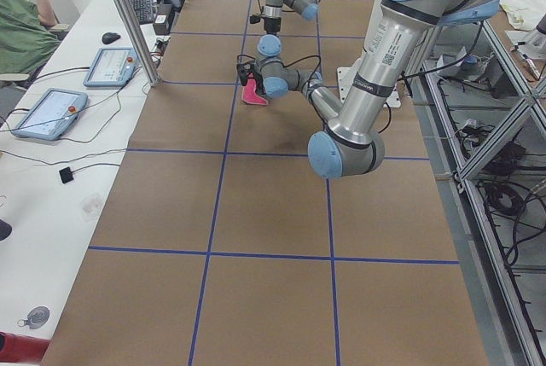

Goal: Fold towel twice with both arms
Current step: 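Lift both near corners and fold them over toward the far edge, then lay the folded edge down on the far edge and release both grippers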

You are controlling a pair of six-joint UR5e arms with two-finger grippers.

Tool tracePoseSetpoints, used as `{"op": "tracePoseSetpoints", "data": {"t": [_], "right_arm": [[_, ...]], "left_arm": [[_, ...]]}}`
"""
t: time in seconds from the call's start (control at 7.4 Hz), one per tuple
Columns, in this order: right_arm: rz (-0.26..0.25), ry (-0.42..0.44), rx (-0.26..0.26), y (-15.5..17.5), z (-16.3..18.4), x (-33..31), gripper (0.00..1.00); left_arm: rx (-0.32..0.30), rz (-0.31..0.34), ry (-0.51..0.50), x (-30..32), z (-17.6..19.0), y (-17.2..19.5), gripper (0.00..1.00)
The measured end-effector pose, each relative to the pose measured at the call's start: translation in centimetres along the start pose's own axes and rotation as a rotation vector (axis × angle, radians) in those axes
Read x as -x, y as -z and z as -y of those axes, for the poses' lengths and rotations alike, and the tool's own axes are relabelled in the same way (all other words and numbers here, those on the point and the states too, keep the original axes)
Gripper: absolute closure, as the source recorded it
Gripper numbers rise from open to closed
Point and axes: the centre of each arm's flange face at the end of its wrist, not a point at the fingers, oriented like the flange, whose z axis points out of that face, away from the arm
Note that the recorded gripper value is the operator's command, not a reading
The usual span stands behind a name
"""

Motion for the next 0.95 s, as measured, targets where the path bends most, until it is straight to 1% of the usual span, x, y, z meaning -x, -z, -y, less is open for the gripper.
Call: {"op": "tracePoseSetpoints", "data": {"t": [0.41, 0.81, 0.95], "right_arm": [[-0.002, -0.012, -0.031, -1.2, 2.1, 0.8, 1.0], [-0.03, -0.042, -0.065, -1.5, 5.1, -0.7, 1.0], [-0.034, -0.046, -0.07, -1.5, 5.5, -0.9, 1.0]], "left_arm": [[0.0, 0.009, 0.004, 0.3, 0.2, -0.5, 1.0], [0.0, 0.003, 0.002, -0.3, 0.3, -1.1, 1.0], [-0.001, 0.003, 0.002, -1.0, 0.4, -1.5, 1.0]]}}
